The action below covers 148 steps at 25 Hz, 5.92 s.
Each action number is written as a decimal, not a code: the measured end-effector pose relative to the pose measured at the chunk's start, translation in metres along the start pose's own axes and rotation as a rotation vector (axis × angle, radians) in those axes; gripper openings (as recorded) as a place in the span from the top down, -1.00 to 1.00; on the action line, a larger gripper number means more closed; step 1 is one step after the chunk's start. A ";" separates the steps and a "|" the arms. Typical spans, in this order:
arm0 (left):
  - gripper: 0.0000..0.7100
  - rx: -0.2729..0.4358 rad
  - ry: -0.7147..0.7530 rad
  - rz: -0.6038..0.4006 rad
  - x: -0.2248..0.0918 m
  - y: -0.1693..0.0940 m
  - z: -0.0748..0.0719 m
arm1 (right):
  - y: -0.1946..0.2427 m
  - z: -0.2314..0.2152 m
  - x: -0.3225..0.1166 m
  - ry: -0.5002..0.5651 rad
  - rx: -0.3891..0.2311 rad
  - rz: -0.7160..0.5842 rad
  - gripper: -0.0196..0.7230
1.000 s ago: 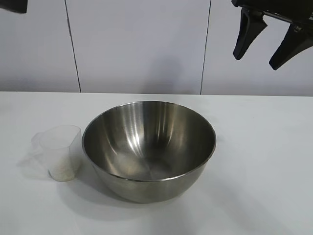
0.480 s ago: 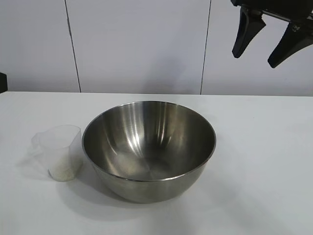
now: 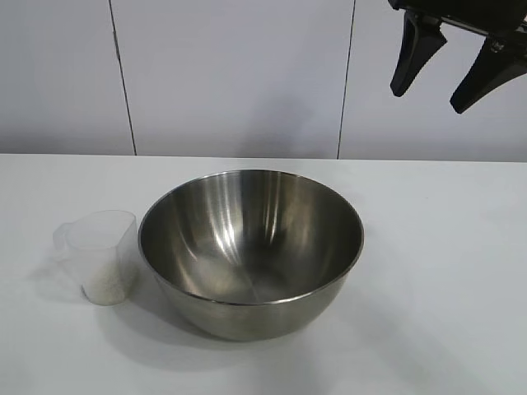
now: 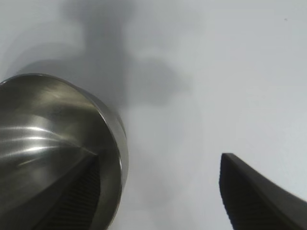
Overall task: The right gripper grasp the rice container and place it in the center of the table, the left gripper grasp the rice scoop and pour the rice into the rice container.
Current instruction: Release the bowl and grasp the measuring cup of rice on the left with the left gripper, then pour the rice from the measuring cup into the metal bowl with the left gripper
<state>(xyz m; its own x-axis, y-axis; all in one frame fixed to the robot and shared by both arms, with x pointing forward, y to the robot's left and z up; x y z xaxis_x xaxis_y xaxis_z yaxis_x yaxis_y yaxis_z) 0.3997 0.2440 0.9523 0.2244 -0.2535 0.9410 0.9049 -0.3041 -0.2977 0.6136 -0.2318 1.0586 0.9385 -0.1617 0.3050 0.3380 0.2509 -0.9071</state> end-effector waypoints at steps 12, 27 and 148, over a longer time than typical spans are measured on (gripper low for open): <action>-0.61 0.076 0.000 0.039 -0.017 -0.007 0.007 | 0.000 0.000 0.000 0.000 0.000 0.000 -0.36; -0.61 0.110 -0.016 0.130 -0.051 0.031 0.005 | 0.000 0.000 0.000 -0.007 0.000 -0.003 -0.36; 0.97 -0.119 0.153 0.086 0.042 0.105 -0.011 | 0.000 0.001 0.004 -0.009 0.009 -0.037 -0.36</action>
<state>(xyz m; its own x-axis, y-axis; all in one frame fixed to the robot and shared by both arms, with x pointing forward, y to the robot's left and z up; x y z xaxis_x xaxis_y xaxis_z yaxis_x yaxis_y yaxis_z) 0.5002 0.1917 0.9588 0.2336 -0.4170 0.8784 0.8335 -0.3794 -0.4017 0.6175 -0.2315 1.0602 0.9261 -0.1622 0.3406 0.3727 0.2537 -0.8926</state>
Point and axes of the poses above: a point on each arm's last joint axis where the gripper is mounted, y pointing out along that axis toward the gripper, z along the wrist's bending axis when the last joint is at zero, x = y × z, the point moved 2 cm from there along y, pointing out along that axis toward the gripper, and after that the axes turned 11 degrees about y, right-handed, at the moved point
